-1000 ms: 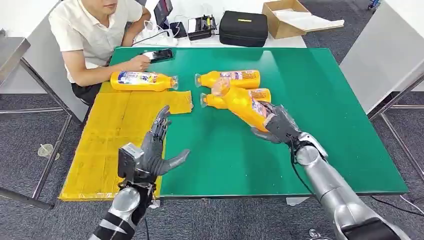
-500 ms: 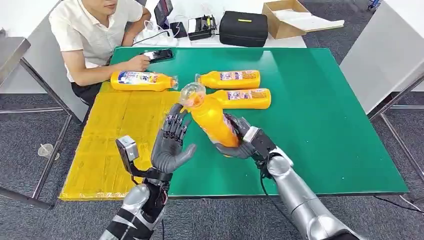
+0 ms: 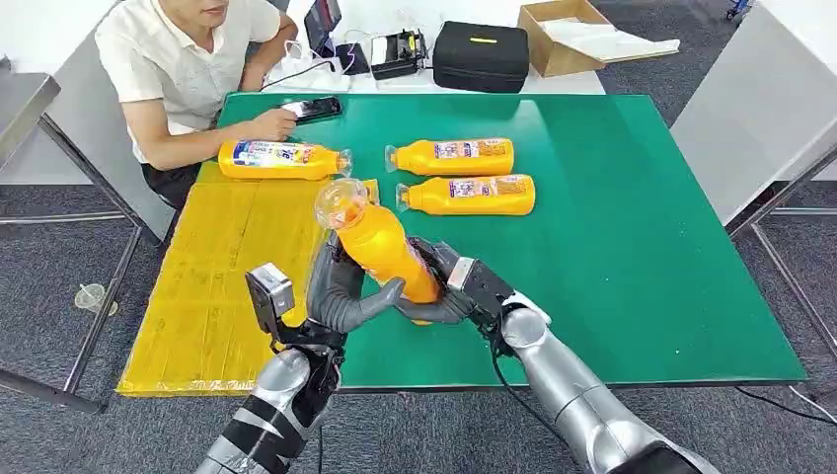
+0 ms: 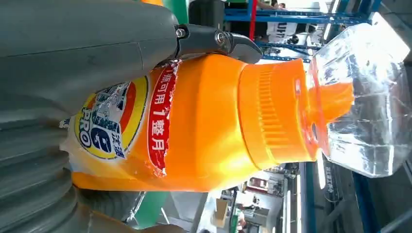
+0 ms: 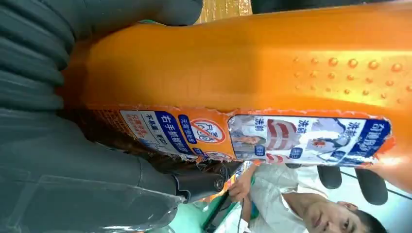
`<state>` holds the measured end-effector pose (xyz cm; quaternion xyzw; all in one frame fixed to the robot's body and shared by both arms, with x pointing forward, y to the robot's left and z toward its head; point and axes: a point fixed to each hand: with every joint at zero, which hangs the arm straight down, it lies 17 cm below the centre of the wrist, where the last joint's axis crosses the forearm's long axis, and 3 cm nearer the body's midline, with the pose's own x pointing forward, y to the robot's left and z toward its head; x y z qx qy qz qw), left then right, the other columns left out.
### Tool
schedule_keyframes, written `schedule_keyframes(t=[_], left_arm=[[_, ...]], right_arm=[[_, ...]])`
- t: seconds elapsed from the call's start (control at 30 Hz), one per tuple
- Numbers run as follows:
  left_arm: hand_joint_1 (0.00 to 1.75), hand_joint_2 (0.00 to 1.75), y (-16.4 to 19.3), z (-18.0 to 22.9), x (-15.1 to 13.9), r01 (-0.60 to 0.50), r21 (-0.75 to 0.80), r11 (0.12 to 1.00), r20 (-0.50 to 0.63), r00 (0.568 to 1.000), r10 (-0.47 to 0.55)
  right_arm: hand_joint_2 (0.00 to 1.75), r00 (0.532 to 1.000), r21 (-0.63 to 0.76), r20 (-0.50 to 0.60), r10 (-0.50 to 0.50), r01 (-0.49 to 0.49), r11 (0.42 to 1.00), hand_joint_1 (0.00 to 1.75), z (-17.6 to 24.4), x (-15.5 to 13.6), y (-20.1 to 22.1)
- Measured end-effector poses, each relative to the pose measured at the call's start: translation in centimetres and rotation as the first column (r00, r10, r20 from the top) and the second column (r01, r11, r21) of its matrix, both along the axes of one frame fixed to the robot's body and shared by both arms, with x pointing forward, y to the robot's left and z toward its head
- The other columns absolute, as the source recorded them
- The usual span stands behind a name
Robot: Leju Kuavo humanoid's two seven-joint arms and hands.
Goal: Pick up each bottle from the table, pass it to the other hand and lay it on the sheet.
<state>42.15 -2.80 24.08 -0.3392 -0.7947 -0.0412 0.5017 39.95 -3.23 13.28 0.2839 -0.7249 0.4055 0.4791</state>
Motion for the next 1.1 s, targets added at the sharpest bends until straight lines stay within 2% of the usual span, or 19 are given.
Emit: schedule_keyframes(t=[0.13,0.33,0.43,0.47,0.5,0.7,0.8,0.9,1.07,1.1], left_arm=[[0.0,1.75,0.2,0.4,0.0,-0.076,0.063,0.995,0.085,0.994,0.071],[0.0,1.75,0.2,0.5,0.1,-0.082,0.072,0.994,0.094,0.993,0.075],[0.02,1.75,0.1,0.4,0.2,-0.08,0.074,0.994,0.091,0.993,0.073],[1.45,1.75,0.0,0.4,0.2,-0.076,0.073,0.994,0.092,0.993,0.069],[1.75,1.75,0.0,0.4,0.1,-0.071,0.073,0.995,0.093,0.994,0.064],[1.75,1.75,-0.3,-0.5,1.4,-0.079,0.141,0.987,0.062,0.996,0.071],[1.75,1.75,-0.7,-1.5,2.2,-0.037,0.146,0.989,-0.014,0.999,0.039],[1.75,1.75,-0.9,-2.1,2.7,-0.01,0.133,0.991,-0.061,0.998,0.018],[1.75,1.75,-1.2,-2.8,3.5,0.062,0.082,0.995,-0.168,0.985,-0.047],[1.75,1.75,-1.1,-2.9,3.6,0.067,0.076,0.995,-0.177,0.983,-0.053]], right_arm=[[1.75,0.999,-0.017,-0.01,0.032,-0.032,0.999,1.75,-0.4,-0.4,0.5],[1.75,0.998,-0.038,-0.016,0.066,-0.067,0.997,1.75,-0.7,-0.7,0.9],[1.75,0.996,-0.049,-0.017,0.087,-0.088,0.995,1.68,-0.9,-1.0,1.1],[1.75,0.995,-0.053,-0.019,0.093,-0.094,0.994,1.66,-1.0,-1.1,1.2],[1.75,0.995,-0.058,-0.02,0.098,-0.099,0.993,1.62,-1.1,-1.1,1.3],[1.75,0.995,-0.064,-0.023,0.096,-0.097,0.993,1.66,-1.1,-0.8,1.5],[1.75,0.997,-0.085,-0.019,0.077,-0.078,0.993,1.59,-1.5,-0.4,1.4],[1.75,0.997,-0.097,-0.02,0.07,-0.072,0.993,1.59,-1.9,-0.4,1.4],[1.75,0.999,-0.112,-0.007,0.05,-0.051,0.992,1.24,-2.2,-0.1,1.3],[1.75,0.999,-0.115,-0.004,0.048,-0.048,0.992,0.96,-2.3,0.0,1.3]])
